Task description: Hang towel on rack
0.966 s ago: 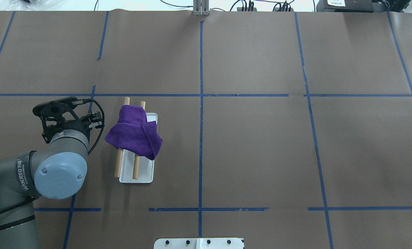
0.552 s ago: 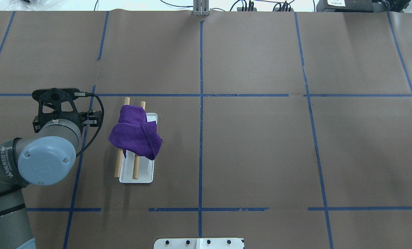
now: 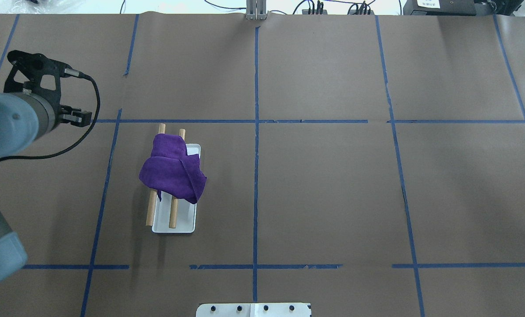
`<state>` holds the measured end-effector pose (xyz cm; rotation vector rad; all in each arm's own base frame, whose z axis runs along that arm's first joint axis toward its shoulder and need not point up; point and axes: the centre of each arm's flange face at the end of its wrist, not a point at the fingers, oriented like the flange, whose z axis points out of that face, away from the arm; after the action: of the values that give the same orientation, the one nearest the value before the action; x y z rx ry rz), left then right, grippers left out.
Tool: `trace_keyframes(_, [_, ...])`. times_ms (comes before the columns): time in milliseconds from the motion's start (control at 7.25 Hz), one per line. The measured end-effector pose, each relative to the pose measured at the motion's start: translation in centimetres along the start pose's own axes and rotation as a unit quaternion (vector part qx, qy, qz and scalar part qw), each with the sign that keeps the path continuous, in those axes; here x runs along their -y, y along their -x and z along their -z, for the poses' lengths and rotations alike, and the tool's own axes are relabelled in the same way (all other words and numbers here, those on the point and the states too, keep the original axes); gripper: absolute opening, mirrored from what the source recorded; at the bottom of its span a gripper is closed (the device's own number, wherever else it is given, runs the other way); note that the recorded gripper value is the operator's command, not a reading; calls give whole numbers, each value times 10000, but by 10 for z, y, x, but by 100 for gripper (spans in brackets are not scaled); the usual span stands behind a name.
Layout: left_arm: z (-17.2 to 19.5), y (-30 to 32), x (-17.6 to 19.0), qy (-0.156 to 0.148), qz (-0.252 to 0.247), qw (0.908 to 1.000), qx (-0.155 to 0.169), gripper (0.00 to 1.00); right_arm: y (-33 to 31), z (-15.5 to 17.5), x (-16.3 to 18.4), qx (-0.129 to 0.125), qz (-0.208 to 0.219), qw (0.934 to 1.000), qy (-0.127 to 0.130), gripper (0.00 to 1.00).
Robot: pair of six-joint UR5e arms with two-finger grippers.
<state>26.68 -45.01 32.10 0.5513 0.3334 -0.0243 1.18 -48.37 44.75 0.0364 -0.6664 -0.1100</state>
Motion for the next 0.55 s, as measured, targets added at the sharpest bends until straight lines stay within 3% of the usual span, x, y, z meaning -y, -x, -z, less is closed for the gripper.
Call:
trace_keyframes(276, [-29, 80, 38, 351, -762, 9958, -377, 100, -25, -8, -4, 459, -5, 9989, 3, 100])
trace_keyframes(552, [-63, 158, 55, 812, -877, 9902, -727, 100, -45, -15, -9, 665, -14, 9978, 38, 100])
